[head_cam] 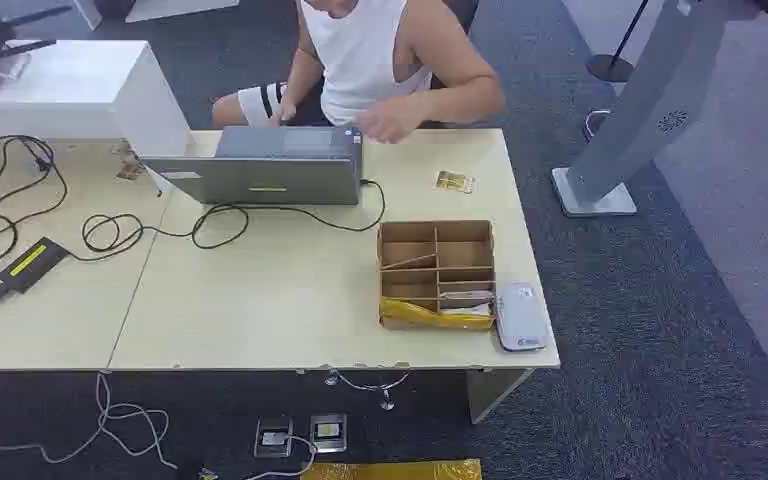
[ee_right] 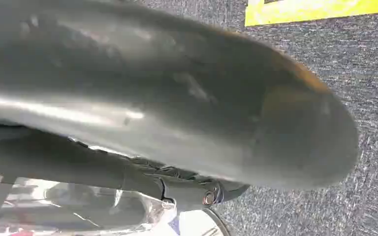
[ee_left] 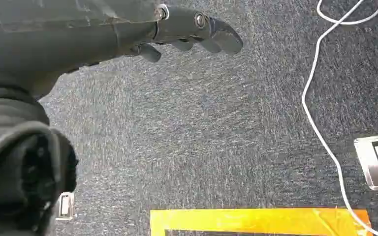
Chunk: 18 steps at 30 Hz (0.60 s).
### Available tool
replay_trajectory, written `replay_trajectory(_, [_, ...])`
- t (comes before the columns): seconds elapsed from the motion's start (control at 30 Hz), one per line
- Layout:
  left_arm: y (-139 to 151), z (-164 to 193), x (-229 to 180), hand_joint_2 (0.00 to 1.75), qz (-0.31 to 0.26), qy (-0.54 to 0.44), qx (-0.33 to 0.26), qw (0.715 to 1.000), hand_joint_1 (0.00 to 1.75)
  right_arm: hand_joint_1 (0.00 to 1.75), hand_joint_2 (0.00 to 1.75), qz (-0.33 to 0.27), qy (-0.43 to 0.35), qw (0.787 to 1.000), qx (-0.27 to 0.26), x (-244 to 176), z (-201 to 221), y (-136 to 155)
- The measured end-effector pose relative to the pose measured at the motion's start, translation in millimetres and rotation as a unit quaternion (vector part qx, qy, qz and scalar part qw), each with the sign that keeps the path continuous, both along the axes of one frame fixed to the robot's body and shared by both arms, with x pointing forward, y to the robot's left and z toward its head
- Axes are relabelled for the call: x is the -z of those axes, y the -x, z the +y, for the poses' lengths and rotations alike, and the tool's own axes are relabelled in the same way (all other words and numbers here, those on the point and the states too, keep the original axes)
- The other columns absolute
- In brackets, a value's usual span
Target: Pass the card to the sensor for recognition and then transmit it.
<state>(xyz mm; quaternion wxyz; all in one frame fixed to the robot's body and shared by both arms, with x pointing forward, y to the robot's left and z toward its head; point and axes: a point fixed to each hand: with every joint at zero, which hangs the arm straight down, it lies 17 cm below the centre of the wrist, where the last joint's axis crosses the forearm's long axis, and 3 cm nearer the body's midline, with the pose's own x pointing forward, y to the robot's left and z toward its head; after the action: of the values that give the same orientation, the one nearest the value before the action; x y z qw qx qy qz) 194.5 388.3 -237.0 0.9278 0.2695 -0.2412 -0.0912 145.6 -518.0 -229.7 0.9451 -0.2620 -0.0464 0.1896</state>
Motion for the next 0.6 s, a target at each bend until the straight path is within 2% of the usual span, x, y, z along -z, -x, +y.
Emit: replay_trajectory(0.6, [-0.2, -0.7, -0.4, 0.0, -0.001, -0.002, -0.002, 1.0, 0.0, 0.0, 0.0, -0.002, -0.002, 1.0, -0.007, -0.7, 2.9, -6.5])
